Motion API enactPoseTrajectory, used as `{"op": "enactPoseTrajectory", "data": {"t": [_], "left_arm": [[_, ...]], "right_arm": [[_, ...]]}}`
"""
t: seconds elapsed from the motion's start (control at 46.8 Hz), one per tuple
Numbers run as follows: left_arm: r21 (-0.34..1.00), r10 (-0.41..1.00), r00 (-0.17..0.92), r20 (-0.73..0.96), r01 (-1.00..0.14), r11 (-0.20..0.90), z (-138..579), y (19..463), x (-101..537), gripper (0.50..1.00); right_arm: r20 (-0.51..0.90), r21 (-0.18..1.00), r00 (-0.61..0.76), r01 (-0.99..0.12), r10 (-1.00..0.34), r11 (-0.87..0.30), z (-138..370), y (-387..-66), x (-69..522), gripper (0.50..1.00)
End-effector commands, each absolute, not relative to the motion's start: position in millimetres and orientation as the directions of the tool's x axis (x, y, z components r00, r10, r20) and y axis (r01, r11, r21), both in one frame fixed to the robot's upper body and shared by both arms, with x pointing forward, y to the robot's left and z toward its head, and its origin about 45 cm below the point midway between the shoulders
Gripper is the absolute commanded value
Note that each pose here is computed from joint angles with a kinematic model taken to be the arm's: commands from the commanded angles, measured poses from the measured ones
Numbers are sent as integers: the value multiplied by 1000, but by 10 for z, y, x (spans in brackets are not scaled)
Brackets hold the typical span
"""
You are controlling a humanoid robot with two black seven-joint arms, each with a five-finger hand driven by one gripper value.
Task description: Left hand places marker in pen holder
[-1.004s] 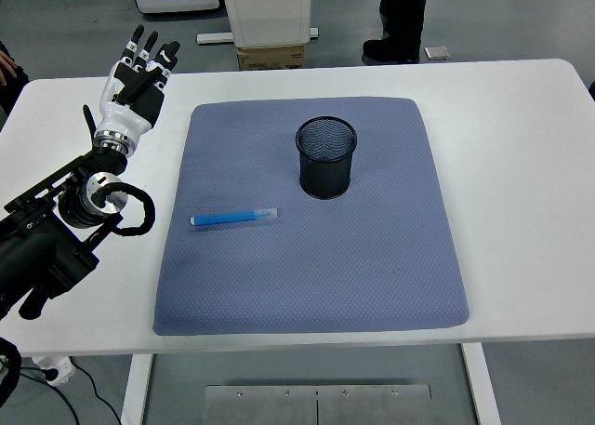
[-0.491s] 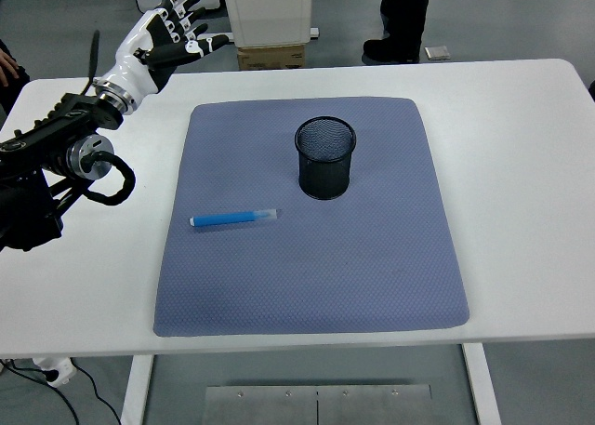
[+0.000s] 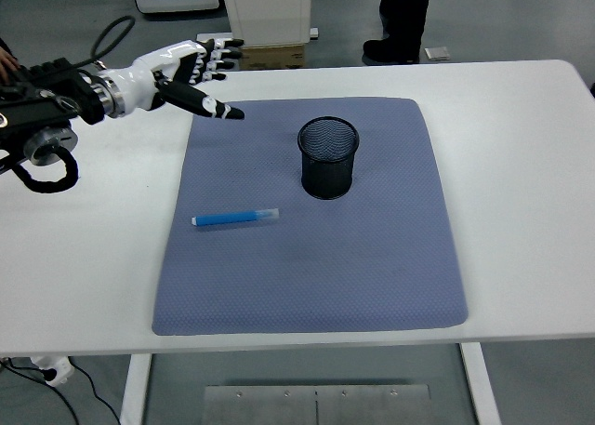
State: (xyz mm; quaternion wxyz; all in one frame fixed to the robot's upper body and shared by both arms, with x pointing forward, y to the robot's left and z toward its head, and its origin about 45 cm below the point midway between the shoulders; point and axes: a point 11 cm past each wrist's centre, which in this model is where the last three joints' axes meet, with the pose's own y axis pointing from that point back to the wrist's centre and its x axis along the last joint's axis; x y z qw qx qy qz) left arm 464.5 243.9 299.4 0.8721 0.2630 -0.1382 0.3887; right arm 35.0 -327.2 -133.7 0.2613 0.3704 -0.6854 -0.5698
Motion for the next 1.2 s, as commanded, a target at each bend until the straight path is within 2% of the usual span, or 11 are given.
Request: {"op": "enactPoseTrajectory", "data": {"t": [0.0,0.235,0.449,0.748,1.026,1.175], "left_arm": [[422,549,693,468,-721,550,2916,2474,4557,1000],[543,390,775,497,-628,557,2766,2428,4330,1000],[600,257,823,507,-551,579,2637,2157,4208,1000],[588,173,787,592,-569,575,2464,1904,4111,1000],[592,179,792,583,-566,574,2399,1911,3978,1000],[592,121,767,630,-575,565,2368,1951,3982,1000]], "right_arm": [[-64,975,-589,-210,-806,76,-1337,-3271,351,1000],[-64,975,-589,-210,-806,76,-1337,-3271,351,1000],[-64,975,-589,-210,-806,76,-1337,-3271,351,1000],[-64,975,-589,-210,-806,76,-1337,-3271,351,1000],[-64,975,-589,-210,-806,76,-1337,-3271,351,1000],[-64,975,-589,-210,-806,76,-1337,-3271,351,1000]]}}
